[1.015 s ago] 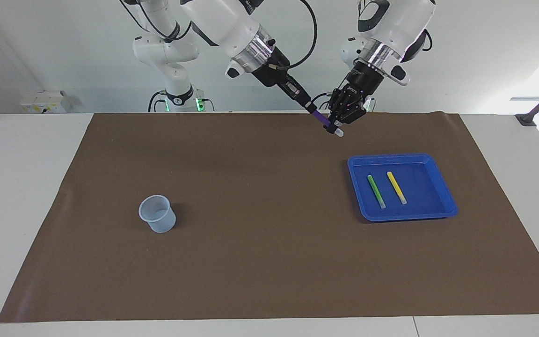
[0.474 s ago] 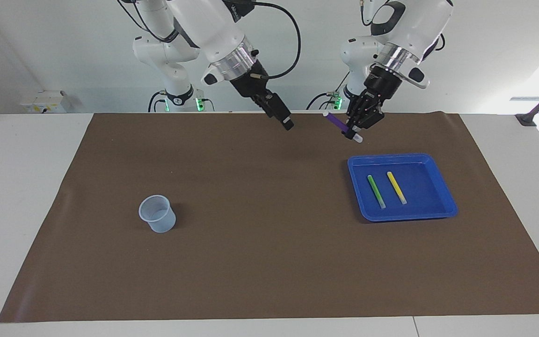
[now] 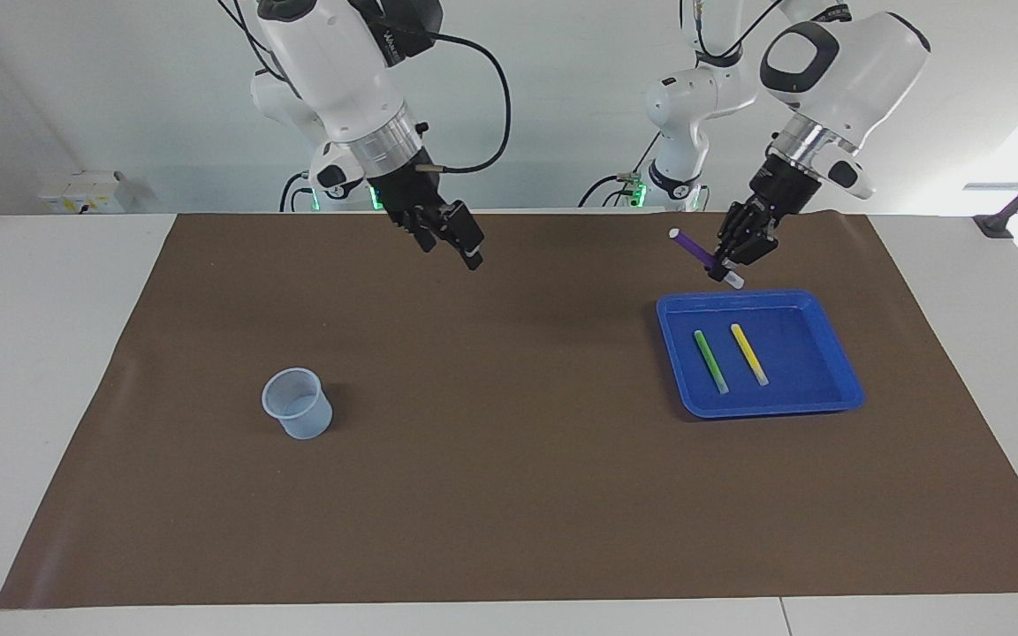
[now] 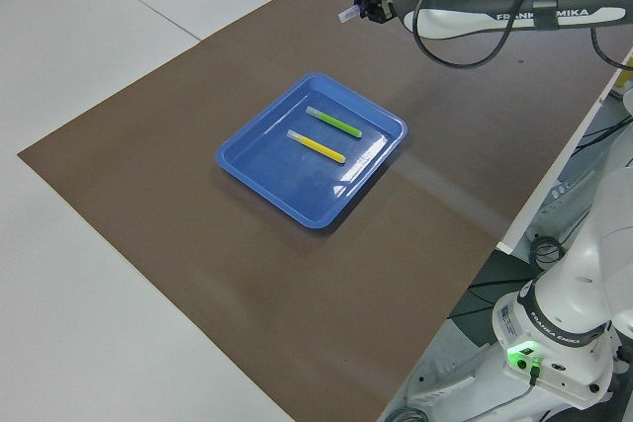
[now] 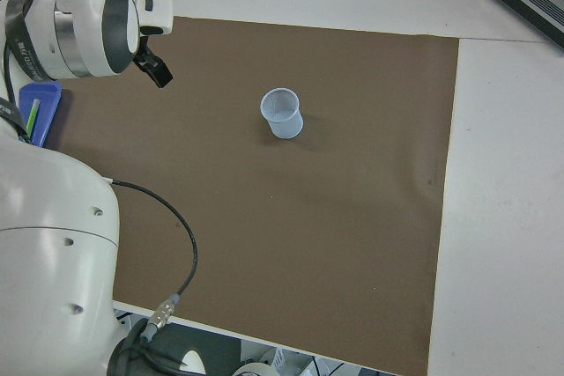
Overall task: Right arm passes pens to left for tray arrangement
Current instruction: 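Release the purple pen from the right gripper and lower it into the tray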
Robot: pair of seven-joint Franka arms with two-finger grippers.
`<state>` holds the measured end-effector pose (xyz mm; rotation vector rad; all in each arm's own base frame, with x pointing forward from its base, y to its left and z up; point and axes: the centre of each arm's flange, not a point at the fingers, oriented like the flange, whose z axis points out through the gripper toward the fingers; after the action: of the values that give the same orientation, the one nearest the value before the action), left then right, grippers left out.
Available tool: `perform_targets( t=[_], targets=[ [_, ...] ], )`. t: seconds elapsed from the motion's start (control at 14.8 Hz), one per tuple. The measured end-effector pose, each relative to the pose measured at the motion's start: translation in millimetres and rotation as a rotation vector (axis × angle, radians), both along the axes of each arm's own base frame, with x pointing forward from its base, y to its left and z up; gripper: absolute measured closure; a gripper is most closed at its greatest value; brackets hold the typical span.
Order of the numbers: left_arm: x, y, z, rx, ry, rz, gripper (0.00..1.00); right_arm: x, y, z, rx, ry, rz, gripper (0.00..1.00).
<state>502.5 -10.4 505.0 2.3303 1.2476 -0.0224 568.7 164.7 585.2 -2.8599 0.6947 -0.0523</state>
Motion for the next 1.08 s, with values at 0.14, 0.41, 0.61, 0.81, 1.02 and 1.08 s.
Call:
perform_targets(
  t=[0.14, 0.41, 0.61, 0.81, 1.02, 1.08],
  targets=[
    [4, 29, -32, 0.117, 0.004, -0.171, 0.82, 6.5, -50, -5, -0.097, -0.016, 0.096, 0.0],
    [22, 61, -102, 0.318, 0.034, -0.568, 0.82, 13.7, -137, -6, -0.234, -0.031, 0.209, 0.0],
    [35, 82, -142, 0.406, 0.045, -0.769, 0.82, 10.9, -166, 4, -0.268, -0.045, 0.229, 0.0],
    [42, 86, -164, 0.428, 0.048, -0.832, 0.82, 3.8, -179, 20, -0.271, -0.05, 0.227, 0.0],
    [43, 86, -170, 0.427, 0.049, -0.846, 0.82, -3.5, -184, 28, -0.266, -0.017, 0.22, 0.0],
    [43, 86, -170, 0.428, 0.047, -0.847, 0.82, -5.7, -183, 30, -0.265, -0.005, 0.222, 0.0]
  ],
)
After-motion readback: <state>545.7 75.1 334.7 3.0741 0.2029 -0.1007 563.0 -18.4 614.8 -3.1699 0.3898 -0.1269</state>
